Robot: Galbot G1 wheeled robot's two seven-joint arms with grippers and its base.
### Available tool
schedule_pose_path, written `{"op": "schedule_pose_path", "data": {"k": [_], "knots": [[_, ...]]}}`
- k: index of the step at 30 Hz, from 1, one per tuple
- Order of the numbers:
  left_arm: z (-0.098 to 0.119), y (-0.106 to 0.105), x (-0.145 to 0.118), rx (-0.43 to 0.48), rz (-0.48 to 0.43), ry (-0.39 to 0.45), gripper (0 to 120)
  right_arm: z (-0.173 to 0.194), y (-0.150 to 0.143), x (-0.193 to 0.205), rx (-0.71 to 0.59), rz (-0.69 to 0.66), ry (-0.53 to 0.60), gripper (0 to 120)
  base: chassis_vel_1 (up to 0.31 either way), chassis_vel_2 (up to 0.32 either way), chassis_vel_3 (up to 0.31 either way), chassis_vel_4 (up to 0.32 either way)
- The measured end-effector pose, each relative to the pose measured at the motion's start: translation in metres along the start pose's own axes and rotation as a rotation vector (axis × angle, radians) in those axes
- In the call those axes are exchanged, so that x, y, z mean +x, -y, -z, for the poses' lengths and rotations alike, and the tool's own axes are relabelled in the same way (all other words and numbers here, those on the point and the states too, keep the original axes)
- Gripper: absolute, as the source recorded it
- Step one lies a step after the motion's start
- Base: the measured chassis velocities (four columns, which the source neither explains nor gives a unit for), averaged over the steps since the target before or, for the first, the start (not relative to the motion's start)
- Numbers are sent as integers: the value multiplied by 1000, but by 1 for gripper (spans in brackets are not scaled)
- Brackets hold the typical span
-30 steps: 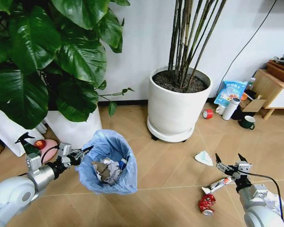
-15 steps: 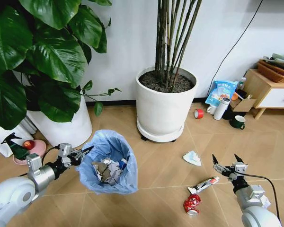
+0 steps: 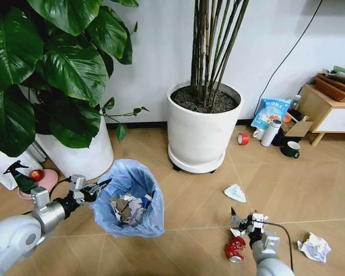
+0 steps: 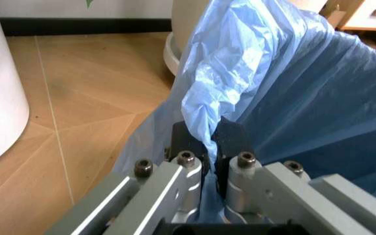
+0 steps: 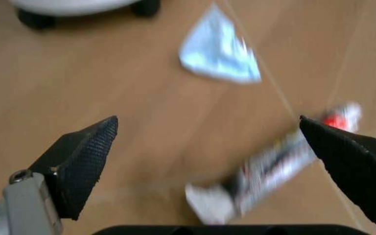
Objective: Pick up the trash bin and place the garbage on the floor into it.
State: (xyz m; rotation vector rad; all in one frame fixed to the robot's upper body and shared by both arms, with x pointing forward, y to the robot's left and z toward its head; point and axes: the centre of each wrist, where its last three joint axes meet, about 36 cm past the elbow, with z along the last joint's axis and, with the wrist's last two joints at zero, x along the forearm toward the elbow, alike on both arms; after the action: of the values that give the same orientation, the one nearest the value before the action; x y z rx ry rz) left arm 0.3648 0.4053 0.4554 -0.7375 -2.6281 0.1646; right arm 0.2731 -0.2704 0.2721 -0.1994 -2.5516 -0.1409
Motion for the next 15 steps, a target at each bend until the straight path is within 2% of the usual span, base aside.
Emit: {"op": "schedule_pose_path", "data": {"k": [3, 5, 8, 15], "knots": [[0, -1, 0, 0, 3, 0, 0, 0, -3, 2, -20, -20, -47, 100, 0, 0, 0, 0], [1, -1, 0, 2, 7, 1, 0, 3, -10, 7, -72, -44, -129, 100, 0, 0, 0, 0], [2, -2, 0, 2, 10, 1, 0, 2, -15, 16, -87, -43, -191, 100, 0, 0, 0, 0], [1, -2, -1, 6, 14, 0, 0, -10, -16, 16, -106, -52, -258, 100, 0, 0, 0, 0]]}}
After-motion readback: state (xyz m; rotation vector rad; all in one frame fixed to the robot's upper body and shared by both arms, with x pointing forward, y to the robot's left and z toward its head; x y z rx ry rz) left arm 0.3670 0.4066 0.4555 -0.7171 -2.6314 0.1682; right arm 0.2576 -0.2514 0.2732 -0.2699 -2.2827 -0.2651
